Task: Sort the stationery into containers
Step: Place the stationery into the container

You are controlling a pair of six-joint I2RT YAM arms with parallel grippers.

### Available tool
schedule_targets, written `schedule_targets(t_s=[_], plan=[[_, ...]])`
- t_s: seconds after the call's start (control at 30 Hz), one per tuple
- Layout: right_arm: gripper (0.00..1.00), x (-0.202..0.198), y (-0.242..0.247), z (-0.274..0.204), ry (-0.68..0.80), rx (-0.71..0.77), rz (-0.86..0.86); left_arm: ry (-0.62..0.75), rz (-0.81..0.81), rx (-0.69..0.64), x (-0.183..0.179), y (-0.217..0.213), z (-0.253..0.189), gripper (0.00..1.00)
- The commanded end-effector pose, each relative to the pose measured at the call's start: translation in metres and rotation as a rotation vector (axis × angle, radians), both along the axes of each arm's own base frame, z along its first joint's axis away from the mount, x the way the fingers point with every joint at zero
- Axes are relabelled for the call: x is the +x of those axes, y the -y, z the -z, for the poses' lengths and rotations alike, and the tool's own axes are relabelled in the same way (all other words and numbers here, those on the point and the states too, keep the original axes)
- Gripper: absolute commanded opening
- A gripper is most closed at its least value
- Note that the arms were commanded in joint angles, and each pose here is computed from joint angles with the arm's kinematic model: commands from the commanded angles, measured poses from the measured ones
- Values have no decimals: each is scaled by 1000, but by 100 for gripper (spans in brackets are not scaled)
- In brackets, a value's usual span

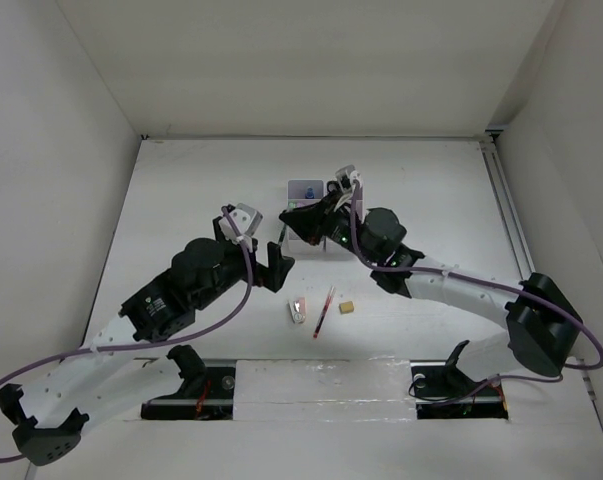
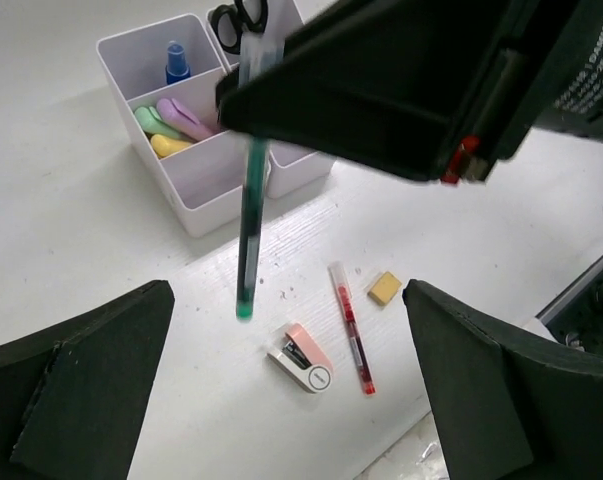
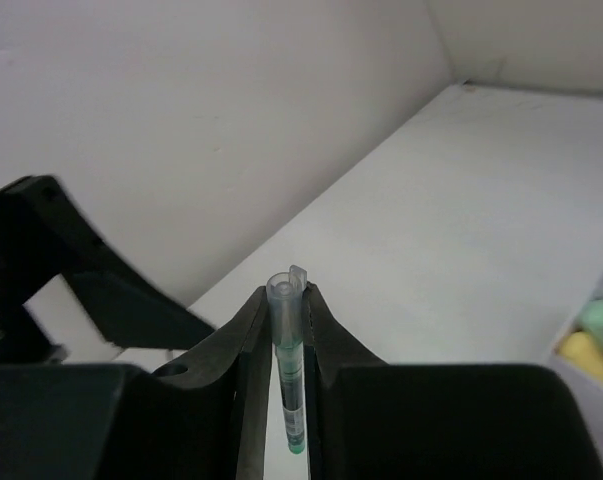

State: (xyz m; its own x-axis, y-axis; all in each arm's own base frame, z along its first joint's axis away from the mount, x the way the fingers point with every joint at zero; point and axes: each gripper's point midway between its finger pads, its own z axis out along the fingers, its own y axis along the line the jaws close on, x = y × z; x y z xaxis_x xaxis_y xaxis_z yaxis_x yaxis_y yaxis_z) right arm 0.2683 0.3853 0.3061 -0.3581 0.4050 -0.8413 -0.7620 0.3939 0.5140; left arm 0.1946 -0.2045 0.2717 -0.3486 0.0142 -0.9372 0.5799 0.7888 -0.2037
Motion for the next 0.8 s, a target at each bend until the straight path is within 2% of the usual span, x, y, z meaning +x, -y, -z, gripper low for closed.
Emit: schedule_targets(t_s=[0.0, 0.03, 0.17, 0.23, 0.53, 0.77], plan=[[0, 39, 35, -47, 210, -35, 223, 34, -30, -52, -1, -7, -12, 100], [0, 44, 44, -37, 263, -103, 262, 36, -40, -51, 0, -9, -12, 100], [0, 71, 75, -34, 407, -209, 395, 43, -63, -64, 0, -14, -13, 100], [0, 87, 95, -29, 430, -261, 459, 40, -51, -66, -1, -12, -13, 100], [0, 139, 138, -2, 453, -420, 586, 32, -9, -57, -5, -6, -11, 100], [0, 157, 148, 29, 414, -444, 631, 46, 21, -71, -10, -5, -14, 100]])
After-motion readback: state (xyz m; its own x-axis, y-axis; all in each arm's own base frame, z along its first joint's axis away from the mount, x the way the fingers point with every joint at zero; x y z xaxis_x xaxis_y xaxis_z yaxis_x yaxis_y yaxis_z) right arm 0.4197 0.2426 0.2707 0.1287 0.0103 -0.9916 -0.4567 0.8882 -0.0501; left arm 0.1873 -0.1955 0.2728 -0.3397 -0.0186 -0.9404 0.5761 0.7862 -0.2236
